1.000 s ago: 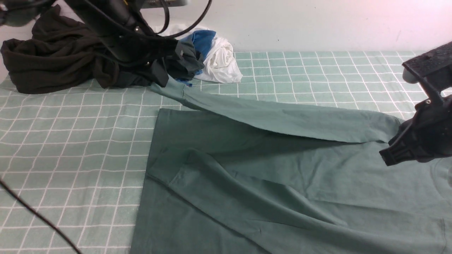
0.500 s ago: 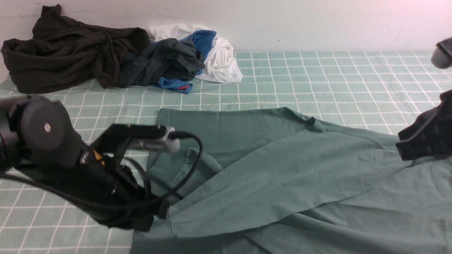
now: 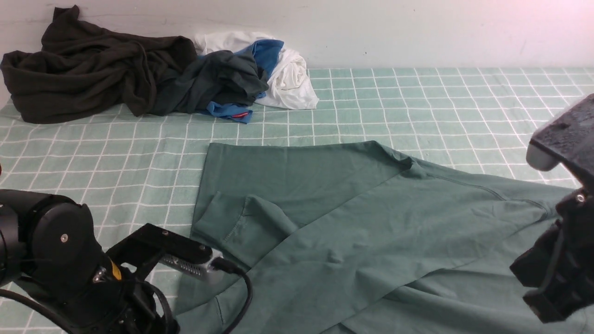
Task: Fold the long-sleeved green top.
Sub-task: Use the left arm to drag and drop the cuff onto the cuff closest to the left arm, then use both arms simultaneously to clamp the lower edge of the clothing fabric
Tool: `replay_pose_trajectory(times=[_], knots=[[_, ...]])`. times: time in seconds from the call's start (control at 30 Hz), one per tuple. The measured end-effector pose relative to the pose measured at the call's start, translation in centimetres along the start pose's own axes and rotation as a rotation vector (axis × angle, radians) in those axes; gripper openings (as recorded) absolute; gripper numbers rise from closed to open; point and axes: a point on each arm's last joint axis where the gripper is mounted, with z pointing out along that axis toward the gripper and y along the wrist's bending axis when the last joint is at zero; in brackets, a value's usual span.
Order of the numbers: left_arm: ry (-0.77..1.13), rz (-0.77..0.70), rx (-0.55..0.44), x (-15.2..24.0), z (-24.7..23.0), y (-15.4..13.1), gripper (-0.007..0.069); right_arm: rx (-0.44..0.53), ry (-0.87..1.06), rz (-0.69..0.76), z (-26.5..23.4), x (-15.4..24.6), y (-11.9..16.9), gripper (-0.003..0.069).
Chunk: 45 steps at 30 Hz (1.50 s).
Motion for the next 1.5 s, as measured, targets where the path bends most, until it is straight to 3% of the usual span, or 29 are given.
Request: replay_pose_trajectory(times=[0.17, 0.23, 0.37, 0.47, 1.0, 1.17, 1.5], knots=[[0.094, 0.26, 0.046, 1.2, -0.3, -3.5, 0.0449, -0.043, -0.059, 0.006, -1.7, 1.7, 0.7, -0.0014], [0.137, 0.439, 0.048, 2.1, 0.4, -5.6, 0.0452, -0.052, -0.081, 0.009, -2.3, 2.5, 0.8, -0.0014], [0.169, 0.672, -0.012, 3.3, 1.9, -7.5, 0.0451, -0.049, -0.106, 0.007, -2.9, 3.5, 0.8, -0.0014], [0.164, 0.754, -0.054, 3.3, 2.8, -7.9, 0.0451, -0.049, -0.104, 0.007, -2.9, 3.8, 0.8, -0.0014], [0.264, 0.768, -0.075, 3.1, 5.9, -7.6, 0.044, -0.024, -0.099, -0.009, -2.8, 3.9, 0.6, -0.0014], [0.249, 0.736, -0.105, 2.8, 5.9, -7.5, 0.0374, -0.023, -0.099, -0.009, -2.8, 3.9, 0.6, -0.0014], [0.231, 0.695, -0.136, 2.2, 5.8, -7.5, 0.0172, -0.022, -0.099, -0.01, -2.8, 3.9, 0.6, -0.0014]])
